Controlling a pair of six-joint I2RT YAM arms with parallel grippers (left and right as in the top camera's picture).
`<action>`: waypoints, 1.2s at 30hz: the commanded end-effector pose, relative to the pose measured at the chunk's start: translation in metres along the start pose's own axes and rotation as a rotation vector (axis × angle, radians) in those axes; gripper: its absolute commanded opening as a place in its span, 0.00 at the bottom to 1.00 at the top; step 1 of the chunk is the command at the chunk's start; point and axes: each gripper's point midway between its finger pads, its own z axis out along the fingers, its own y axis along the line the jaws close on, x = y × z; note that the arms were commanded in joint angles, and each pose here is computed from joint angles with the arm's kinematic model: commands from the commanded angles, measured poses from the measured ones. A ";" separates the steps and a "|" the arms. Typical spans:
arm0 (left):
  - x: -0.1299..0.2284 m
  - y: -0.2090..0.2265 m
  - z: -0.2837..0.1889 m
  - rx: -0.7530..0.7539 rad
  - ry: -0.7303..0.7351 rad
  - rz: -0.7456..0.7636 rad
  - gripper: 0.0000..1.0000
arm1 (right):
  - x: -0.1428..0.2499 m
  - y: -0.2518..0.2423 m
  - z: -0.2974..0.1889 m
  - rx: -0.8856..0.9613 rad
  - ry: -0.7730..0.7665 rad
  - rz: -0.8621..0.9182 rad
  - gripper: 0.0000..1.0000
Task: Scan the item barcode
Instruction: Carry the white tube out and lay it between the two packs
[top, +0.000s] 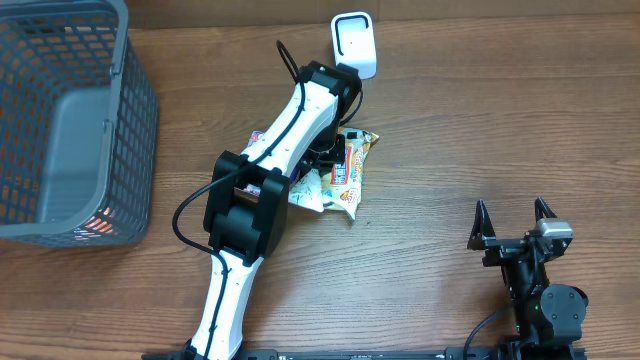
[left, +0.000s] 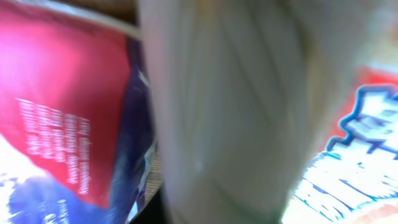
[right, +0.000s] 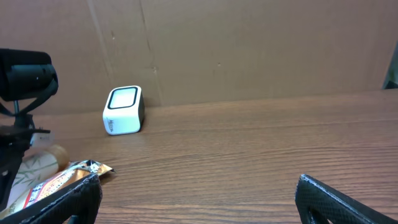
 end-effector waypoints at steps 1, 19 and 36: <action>0.007 -0.011 -0.004 0.066 0.024 0.004 0.22 | 0.001 -0.002 0.000 0.008 -0.005 -0.004 1.00; 0.007 -0.037 -0.122 0.355 -0.095 0.176 0.66 | 0.001 -0.002 0.000 0.007 -0.005 -0.004 1.00; 0.046 0.198 -0.342 0.151 -0.893 -0.248 1.00 | 0.001 -0.002 0.000 0.007 -0.005 -0.004 1.00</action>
